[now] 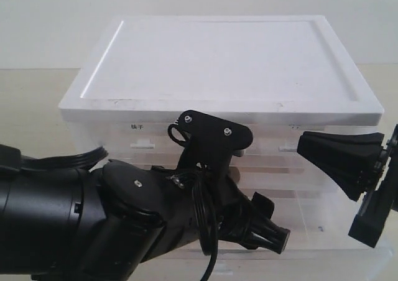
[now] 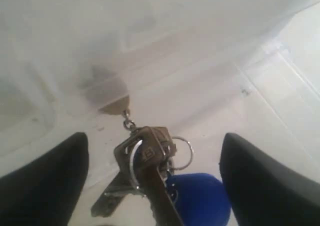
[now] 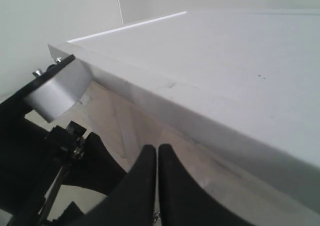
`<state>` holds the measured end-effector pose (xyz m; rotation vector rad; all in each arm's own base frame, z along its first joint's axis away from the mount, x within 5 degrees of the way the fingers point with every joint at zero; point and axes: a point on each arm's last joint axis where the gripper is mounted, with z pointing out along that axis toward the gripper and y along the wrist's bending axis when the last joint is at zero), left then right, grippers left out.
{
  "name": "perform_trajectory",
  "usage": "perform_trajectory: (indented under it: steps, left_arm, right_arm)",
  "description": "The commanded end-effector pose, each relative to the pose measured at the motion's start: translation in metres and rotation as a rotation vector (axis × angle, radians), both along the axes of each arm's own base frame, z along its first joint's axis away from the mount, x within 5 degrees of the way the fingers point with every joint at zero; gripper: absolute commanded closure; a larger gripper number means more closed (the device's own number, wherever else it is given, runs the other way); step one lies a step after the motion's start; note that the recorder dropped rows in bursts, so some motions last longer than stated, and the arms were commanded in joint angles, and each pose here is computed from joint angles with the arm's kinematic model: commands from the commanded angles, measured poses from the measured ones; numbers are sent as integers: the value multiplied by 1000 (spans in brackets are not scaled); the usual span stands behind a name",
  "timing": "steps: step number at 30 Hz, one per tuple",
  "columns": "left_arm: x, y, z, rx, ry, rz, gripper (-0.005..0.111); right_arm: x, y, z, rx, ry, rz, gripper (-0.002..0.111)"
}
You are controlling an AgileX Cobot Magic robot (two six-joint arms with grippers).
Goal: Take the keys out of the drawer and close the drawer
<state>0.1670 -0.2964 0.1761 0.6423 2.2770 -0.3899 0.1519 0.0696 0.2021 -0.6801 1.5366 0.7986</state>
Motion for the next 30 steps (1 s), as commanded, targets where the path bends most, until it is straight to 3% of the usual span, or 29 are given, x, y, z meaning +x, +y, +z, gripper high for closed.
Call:
perform_trajectory:
  steps: [1,9,18,21,25,30]
  left_arm:
    - [-3,-4,0,-16,17,-34,41]
    - [-1,-2,1,4,-3,-29,41]
    - [0,-5,-26,74,32,-31,42]
    - [1,-4,-24,76,21,-21,56]
    - [1,-4,-23,106,-8,-58,101]
    - [-1,-5,-17,93,-13,-90,102]
  right_arm:
    - [0,0,1,7,-12,7,108]
    - [0,1,1,8,-9,9,108]
    - [0,1,1,7,-7,12,108]
    - [0,1,1,8,-6,12,108]
    - [0,1,1,9,-4,12,108]
    - [0,1,1,10,-3,12,108]
